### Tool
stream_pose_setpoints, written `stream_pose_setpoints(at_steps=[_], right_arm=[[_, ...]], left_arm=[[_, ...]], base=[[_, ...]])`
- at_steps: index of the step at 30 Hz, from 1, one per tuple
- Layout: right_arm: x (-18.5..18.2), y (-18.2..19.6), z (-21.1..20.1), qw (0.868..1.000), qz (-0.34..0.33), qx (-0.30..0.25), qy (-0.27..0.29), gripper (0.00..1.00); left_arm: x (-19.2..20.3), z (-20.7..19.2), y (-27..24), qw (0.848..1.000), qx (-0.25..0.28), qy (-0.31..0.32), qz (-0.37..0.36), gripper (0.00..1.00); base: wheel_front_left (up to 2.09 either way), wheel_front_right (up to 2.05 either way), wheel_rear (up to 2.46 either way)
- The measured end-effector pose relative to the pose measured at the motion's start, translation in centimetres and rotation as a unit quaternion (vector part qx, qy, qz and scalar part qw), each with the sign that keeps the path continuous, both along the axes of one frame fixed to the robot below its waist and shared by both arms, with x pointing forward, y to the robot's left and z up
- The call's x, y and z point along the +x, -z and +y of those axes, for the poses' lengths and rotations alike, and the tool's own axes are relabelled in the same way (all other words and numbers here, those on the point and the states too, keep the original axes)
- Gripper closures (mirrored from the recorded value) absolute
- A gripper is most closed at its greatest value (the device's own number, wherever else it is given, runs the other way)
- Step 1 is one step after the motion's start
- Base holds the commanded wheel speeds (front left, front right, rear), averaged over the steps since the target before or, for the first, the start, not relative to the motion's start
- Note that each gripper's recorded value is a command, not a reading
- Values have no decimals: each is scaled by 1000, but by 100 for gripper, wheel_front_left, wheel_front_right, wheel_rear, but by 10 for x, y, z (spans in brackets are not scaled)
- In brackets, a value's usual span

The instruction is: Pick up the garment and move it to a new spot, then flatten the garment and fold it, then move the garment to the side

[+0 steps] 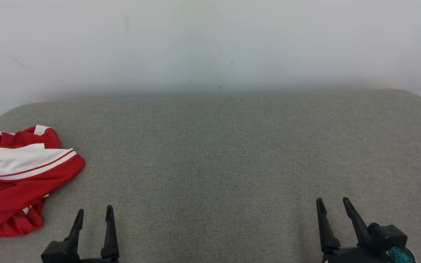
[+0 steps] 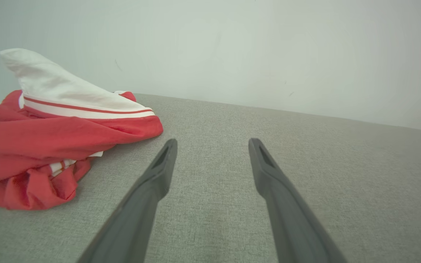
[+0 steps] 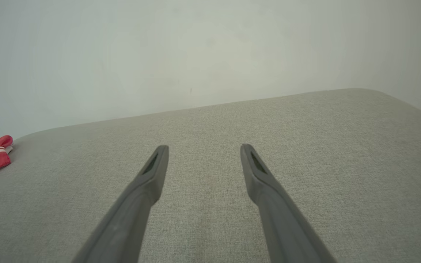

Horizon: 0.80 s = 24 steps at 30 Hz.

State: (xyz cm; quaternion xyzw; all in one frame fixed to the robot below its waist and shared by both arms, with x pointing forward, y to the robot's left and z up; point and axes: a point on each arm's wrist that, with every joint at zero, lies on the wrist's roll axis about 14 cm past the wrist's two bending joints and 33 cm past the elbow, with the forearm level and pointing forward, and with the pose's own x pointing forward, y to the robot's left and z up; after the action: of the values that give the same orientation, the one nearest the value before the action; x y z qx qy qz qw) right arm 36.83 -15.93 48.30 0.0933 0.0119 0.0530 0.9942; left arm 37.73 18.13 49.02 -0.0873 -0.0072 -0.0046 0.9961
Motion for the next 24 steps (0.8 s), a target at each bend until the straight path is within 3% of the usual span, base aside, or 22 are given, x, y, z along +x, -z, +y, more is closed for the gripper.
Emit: stream_pose_setpoints(at_steps=[13, 24], right_arm=[[-1, 0, 7, 999, -8, -44, -17, 0], [-1, 2, 8, 999, -7, -44, -18, 0]], left_arm=[[-2, -3, -3, 999, 46, 8, -10, 0], [-2, -2, -2, 999, 45, 7, -9, 0]], base=[[0, 0, 0], [0, 0, 0]])
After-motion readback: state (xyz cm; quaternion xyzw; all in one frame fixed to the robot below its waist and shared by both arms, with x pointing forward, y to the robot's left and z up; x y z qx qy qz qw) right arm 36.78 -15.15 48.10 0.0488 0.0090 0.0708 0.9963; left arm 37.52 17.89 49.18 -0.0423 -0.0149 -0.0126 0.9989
